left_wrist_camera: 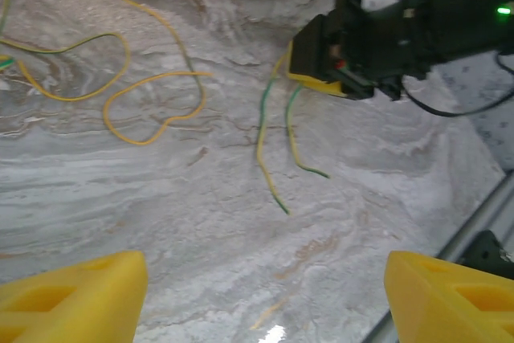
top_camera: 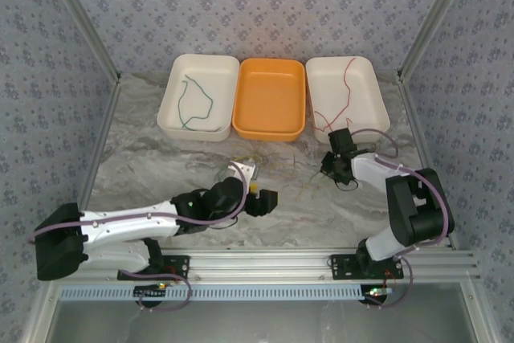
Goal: Untangle the cables
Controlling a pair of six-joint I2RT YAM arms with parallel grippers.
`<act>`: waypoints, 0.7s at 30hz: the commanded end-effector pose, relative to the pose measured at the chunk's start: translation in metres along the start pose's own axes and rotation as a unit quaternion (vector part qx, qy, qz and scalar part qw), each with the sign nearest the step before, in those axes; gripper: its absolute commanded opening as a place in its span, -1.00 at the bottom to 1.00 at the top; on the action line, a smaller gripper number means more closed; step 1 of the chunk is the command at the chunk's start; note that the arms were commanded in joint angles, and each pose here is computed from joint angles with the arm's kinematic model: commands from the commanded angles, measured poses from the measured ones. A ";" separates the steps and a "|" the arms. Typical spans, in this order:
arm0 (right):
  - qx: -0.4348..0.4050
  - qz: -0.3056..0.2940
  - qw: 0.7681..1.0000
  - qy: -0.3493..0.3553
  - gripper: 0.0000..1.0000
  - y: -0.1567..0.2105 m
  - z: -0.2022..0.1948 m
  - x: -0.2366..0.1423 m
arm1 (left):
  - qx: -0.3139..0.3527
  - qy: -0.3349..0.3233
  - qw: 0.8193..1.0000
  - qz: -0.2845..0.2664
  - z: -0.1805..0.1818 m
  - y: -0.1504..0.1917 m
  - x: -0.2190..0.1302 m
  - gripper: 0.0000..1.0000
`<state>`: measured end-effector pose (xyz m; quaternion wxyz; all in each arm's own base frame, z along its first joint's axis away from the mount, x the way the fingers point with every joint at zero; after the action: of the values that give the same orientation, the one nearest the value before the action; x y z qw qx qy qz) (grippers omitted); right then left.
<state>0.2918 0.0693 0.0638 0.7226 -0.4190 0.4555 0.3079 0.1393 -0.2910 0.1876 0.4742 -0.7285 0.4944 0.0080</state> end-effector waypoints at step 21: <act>-0.415 -0.198 0.863 -0.211 -1.00 0.034 0.098 -0.185 | 0.037 0.068 0.996 -0.038 -0.037 -0.049 -0.016 0.77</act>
<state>0.2436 0.1554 0.2404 0.6650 -0.6452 0.0611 0.3712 0.1481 -0.2893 0.2380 0.4608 -0.7453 0.4793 -0.0498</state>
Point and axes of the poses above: each hand's point on the last joint's axis, 136 mm out from that joint toward the fingers, its own x axis out along the fingers, its own z axis along the line the jaws close on, y = z × x, the point moved 5 cm from there along -x, back along the fingers, and after that the axes turned 3 degrees about -x, right-handed, at the moved point
